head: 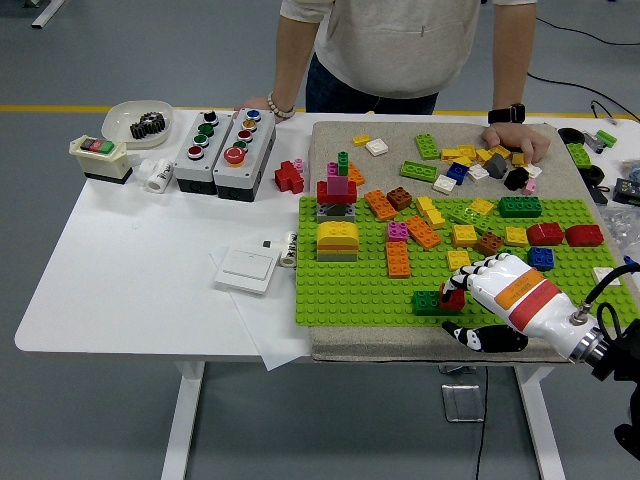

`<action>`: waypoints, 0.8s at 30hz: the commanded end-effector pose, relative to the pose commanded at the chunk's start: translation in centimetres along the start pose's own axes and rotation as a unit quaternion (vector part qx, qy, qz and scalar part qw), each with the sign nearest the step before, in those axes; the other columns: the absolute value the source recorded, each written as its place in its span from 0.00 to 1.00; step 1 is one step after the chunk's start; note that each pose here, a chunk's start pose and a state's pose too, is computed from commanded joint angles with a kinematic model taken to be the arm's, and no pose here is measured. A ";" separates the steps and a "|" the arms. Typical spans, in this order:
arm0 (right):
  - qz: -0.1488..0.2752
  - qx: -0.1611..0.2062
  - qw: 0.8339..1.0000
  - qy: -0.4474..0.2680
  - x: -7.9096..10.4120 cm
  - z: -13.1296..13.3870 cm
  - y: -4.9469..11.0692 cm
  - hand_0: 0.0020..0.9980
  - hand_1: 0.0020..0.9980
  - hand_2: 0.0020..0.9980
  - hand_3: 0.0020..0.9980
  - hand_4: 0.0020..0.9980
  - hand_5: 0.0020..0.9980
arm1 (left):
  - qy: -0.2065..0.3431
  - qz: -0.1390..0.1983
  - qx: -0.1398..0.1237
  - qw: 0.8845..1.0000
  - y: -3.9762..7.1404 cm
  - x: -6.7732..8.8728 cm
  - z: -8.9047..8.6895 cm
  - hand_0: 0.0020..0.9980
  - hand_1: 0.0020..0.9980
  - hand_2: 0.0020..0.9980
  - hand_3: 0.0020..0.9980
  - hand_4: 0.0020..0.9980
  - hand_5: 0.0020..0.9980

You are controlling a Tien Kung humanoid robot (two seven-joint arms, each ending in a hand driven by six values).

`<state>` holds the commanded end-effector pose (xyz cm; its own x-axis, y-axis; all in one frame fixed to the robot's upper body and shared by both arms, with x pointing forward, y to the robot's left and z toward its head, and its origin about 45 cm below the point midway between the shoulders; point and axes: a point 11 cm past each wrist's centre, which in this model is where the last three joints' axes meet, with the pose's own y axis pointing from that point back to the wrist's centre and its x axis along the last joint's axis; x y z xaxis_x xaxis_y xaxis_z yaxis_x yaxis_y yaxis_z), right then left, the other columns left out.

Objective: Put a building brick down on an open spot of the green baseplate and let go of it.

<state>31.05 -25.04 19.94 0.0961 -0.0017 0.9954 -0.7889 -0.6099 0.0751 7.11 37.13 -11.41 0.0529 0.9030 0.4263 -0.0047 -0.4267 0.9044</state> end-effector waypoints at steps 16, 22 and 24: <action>-0.015 -0.003 1.000 -0.002 -0.8 0.2 0.0 0.41 0.49 0.59 0.53 0.71 0.42 | -0.001 0.000 0.000 1.000 0.0 0.0 0.1 0.74 0.72 0.72 0.59 0.64 0.66; -0.019 -0.005 1.000 -0.003 -1.1 0.3 0.0 0.41 0.49 0.59 0.53 0.71 0.42 | -0.001 0.001 0.001 1.000 0.0 0.0 0.0 0.74 0.72 0.72 0.59 0.64 0.66; -0.020 -0.005 1.000 -0.003 -1.2 0.3 0.0 0.41 0.49 0.59 0.53 0.71 0.42 | -0.002 0.001 0.001 1.000 0.0 0.0 -0.1 0.74 0.72 0.72 0.59 0.64 0.66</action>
<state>31.12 -25.31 18.77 0.1320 0.0181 0.9911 -0.7900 -0.6021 0.1162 7.03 37.15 -11.41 0.0567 0.9022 0.4276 -0.0028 -0.4282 0.9037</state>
